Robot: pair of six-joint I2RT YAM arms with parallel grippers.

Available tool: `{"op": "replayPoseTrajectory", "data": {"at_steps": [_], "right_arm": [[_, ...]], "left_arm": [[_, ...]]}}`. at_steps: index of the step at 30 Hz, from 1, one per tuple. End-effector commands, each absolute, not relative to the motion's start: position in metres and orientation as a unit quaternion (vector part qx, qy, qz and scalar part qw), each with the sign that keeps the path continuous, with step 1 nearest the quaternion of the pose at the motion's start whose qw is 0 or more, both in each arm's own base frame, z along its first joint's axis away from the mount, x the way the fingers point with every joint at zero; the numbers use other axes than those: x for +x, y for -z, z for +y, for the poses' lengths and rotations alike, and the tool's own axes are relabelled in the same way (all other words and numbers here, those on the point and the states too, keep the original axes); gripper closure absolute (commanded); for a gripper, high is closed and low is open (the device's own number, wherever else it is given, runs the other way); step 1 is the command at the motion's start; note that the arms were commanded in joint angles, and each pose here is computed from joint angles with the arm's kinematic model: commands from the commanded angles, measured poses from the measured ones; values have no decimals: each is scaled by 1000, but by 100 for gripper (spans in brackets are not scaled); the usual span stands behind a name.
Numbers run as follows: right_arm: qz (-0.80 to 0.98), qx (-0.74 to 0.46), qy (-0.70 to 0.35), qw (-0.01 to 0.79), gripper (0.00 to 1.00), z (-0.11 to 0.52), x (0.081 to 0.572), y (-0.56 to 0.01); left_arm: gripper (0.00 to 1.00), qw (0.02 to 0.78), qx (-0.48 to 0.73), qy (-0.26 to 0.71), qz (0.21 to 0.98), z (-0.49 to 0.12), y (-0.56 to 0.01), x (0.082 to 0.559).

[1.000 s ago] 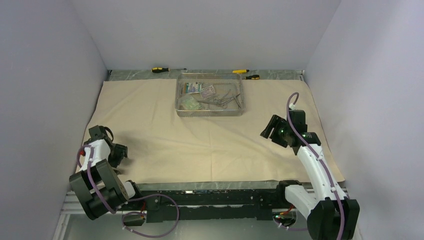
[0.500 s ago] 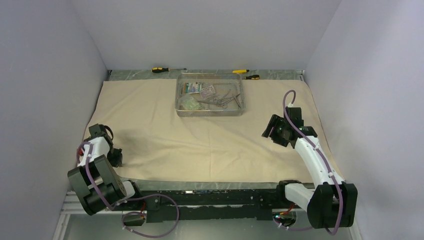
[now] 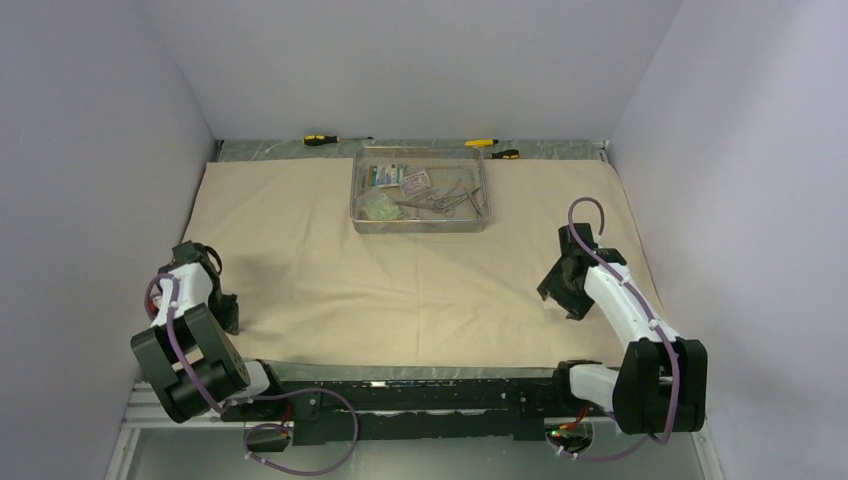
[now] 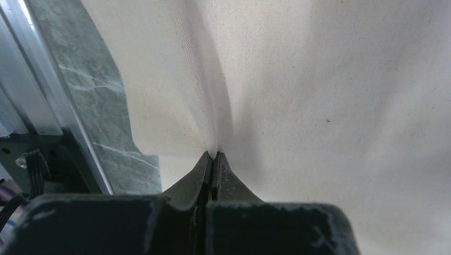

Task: Open and lay out the surgical kit
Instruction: Smooth out the surgical kit at the center of the board.

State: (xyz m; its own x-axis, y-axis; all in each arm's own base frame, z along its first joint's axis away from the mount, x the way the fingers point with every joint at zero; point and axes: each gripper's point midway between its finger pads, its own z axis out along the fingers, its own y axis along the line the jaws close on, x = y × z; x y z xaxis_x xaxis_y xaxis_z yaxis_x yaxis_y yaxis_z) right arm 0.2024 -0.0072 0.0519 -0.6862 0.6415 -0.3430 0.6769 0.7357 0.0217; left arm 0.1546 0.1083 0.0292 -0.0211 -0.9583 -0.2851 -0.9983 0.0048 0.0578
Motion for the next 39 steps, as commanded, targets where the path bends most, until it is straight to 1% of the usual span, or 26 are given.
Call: {"op": "replayPoseTrajectory", "data": {"at_steps": [1, 5, 8, 9, 10, 11, 12, 13, 14, 15, 17, 20, 23, 25, 27, 29, 32, 34, 37, 39], "right_arm": [[894, 420, 93, 127, 36, -17, 178, -39], [884, 449, 100, 86, 36, -17, 162, -25], [876, 463, 116, 73, 36, -21, 158, -24], [873, 468, 119, 68, 36, -22, 156, -24], [871, 472, 122, 64, 36, -22, 155, -23], [870, 474, 124, 62, 36, -22, 153, -24], [868, 476, 126, 62, 36, -23, 153, -25], [867, 477, 126, 66, 37, -24, 155, -28], [867, 476, 125, 77, 38, -25, 159, -33], [867, 475, 123, 88, 38, -26, 164, -39], [870, 468, 107, 116, 39, -27, 178, -53], [882, 439, 65, 161, 40, -20, 205, -75], [904, 383, -9, 190, 40, 5, 228, -85], [922, 331, -54, 194, 39, 28, 236, -84], [934, 293, -74, 192, 38, 45, 239, -81], [942, 266, -74, 190, 35, 57, 239, -77], [949, 241, -52, 194, 32, 63, 243, -74], [951, 237, -44, 194, 32, 65, 248, -72], [949, 241, -27, 200, 31, 62, 258, -74], [947, 245, -13, 207, 32, 58, 267, -77]], "left_arm": [[100, 52, -705, -172, 686, 120, -39, 141], [100, 43, -690, -193, 697, 132, -39, 138], [100, 44, -679, -202, 704, 136, -42, 136], [95, 45, -677, -202, 707, 136, -43, 136], [87, 47, -674, -200, 709, 136, -44, 136], [72, 48, -673, -199, 711, 136, -45, 137], [53, 50, -672, -198, 712, 137, -47, 137], [40, 52, -671, -196, 713, 137, -50, 139], [33, 56, -667, -192, 718, 138, -54, 142], [29, 63, -664, -188, 721, 139, -59, 145], [23, 83, -654, -169, 733, 140, -69, 155], [19, 118, -631, -126, 757, 137, -85, 175], [19, 159, -602, -81, 778, 128, -100, 192], [19, 187, -579, -52, 792, 122, -109, 206], [20, 213, -547, -21, 809, 117, -116, 222], [21, 228, -505, 5, 833, 111, -120, 237], [20, 261, -441, 29, 858, 108, -130, 264], [19, 278, -403, 44, 871, 111, -136, 286], [20, 289, -367, 38, 884, 121, -146, 320], [21, 290, -343, 30, 893, 127, -143, 344]]}}
